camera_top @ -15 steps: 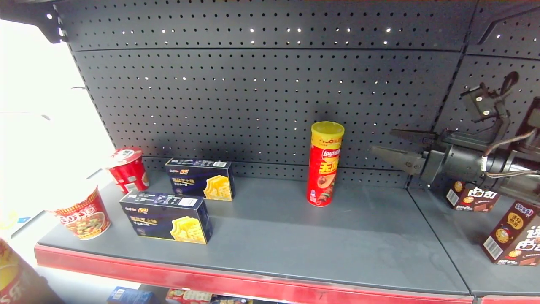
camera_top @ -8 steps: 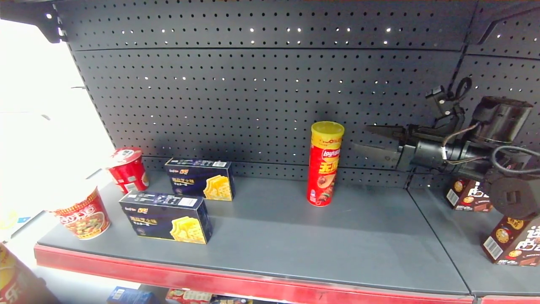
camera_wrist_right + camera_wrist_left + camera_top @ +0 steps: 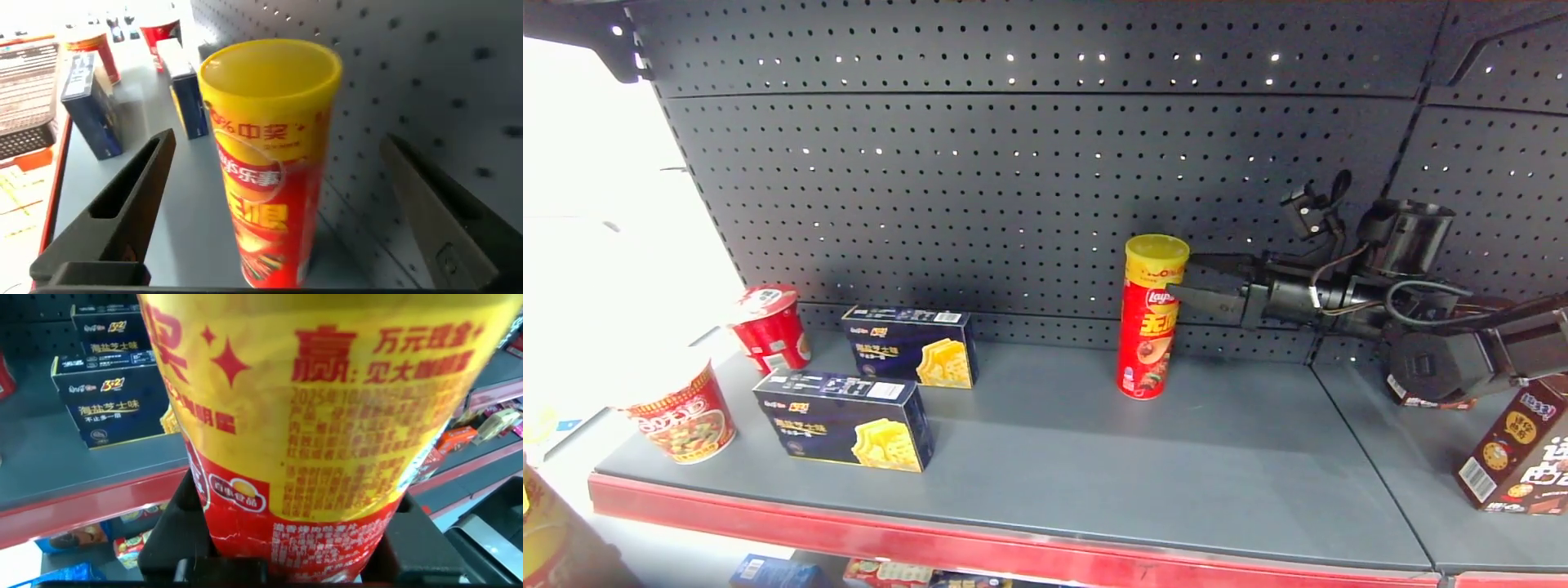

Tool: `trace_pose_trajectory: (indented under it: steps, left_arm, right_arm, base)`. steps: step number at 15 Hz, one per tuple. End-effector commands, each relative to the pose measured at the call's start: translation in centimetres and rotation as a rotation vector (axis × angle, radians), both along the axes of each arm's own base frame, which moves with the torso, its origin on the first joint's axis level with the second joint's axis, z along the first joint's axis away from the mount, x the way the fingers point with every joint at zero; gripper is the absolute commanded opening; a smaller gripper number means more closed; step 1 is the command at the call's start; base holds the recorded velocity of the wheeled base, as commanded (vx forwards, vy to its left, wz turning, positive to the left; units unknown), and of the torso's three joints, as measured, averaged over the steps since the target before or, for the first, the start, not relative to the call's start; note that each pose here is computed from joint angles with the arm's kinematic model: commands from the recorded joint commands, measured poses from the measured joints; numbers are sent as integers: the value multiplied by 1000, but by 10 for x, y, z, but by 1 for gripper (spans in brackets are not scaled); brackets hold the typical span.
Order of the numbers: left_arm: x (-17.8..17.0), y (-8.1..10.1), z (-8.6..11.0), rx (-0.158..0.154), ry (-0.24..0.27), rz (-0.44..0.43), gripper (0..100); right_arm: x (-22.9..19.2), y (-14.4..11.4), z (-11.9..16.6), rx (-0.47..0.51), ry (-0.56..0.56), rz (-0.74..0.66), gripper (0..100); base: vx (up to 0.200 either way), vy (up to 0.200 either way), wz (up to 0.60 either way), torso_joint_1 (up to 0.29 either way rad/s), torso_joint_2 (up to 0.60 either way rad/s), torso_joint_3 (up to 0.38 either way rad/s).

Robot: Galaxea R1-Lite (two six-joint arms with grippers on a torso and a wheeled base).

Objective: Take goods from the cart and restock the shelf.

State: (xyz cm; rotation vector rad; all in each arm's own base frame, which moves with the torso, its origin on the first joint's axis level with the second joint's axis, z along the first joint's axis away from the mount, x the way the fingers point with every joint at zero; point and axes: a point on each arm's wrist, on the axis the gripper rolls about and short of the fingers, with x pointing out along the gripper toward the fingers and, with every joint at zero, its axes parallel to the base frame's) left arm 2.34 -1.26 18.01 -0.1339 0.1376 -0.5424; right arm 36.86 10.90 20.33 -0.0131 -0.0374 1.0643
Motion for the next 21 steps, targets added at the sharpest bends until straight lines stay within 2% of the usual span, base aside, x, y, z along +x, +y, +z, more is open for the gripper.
trace_pose_trajectory:
  steps: [1,7,21]
  left_arm:
    - [0,0,-2,2,10,1,0]
    - [0,0,-5,3,20,1,0]
    - [0,0,-8,5,30,1,0]
  right_arm:
    - [4,12,-10,-5,24,23,100]
    - [12,31,-37,-21,75,54,100]
    - [29,39,-88,-44,150,64,100]
  base:
    - [0,0,0,0,0,0]
    - [0,0,0,0,0,0]
    - [0,0,0,0,0,0]
